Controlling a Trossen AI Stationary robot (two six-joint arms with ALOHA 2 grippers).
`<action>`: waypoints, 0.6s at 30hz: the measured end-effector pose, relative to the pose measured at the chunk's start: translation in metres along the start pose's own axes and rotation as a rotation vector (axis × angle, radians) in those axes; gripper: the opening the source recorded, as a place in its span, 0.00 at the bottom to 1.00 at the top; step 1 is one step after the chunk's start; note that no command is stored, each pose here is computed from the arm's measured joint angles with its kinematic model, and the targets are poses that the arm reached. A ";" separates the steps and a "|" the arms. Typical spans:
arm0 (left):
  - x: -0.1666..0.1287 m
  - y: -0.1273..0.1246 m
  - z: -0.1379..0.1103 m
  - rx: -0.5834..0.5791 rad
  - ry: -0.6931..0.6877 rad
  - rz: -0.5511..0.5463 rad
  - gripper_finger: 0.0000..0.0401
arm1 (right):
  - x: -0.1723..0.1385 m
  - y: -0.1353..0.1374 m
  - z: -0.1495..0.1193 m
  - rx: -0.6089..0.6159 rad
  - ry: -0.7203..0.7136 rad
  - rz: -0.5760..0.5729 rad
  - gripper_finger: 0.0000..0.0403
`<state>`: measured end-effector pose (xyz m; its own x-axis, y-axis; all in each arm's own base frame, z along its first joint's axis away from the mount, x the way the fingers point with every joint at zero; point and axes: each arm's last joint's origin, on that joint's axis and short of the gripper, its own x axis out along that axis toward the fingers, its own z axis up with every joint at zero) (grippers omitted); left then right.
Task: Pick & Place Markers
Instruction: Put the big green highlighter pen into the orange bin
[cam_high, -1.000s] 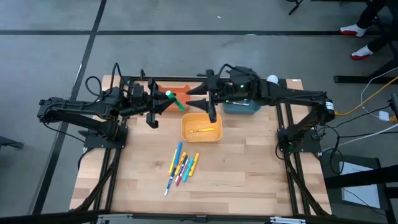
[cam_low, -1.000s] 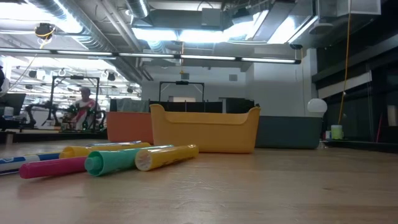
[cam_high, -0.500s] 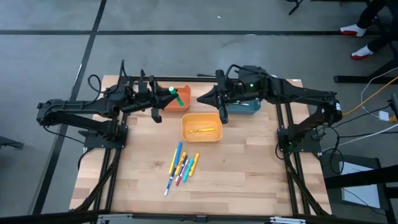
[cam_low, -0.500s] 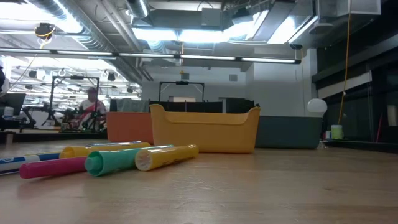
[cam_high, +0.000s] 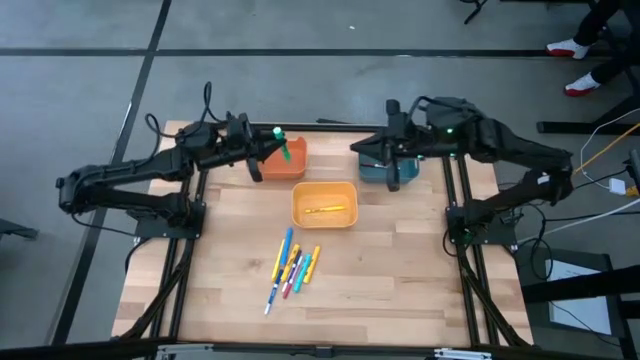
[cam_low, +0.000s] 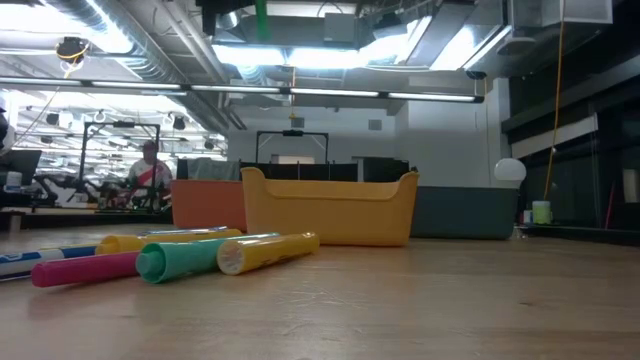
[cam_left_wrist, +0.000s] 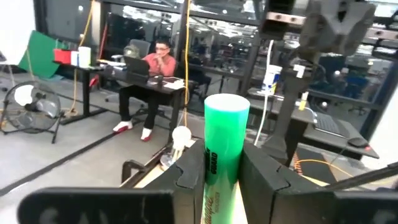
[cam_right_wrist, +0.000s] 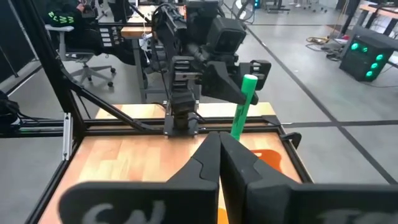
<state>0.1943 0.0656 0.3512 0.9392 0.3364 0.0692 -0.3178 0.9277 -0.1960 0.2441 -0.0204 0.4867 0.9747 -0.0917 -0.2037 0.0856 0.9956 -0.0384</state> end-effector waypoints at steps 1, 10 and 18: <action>0.000 0.003 0.001 0.001 0.000 0.002 0.17 | -0.004 0.000 0.000 0.000 -0.001 -0.005 0.01; -0.001 0.037 0.006 -0.019 0.087 0.061 0.17 | -0.014 -0.002 -0.002 -0.012 0.031 -0.048 0.00; 0.007 0.057 0.021 -0.003 0.180 0.075 0.17 | -0.013 -0.002 -0.003 -0.024 0.041 -0.048 0.00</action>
<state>0.1798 0.1240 0.3614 0.9211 0.3697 -0.1220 -0.3876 0.9006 -0.1967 0.2308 -0.0208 0.4869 0.9604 -0.1405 -0.2407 0.1266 0.9893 -0.0723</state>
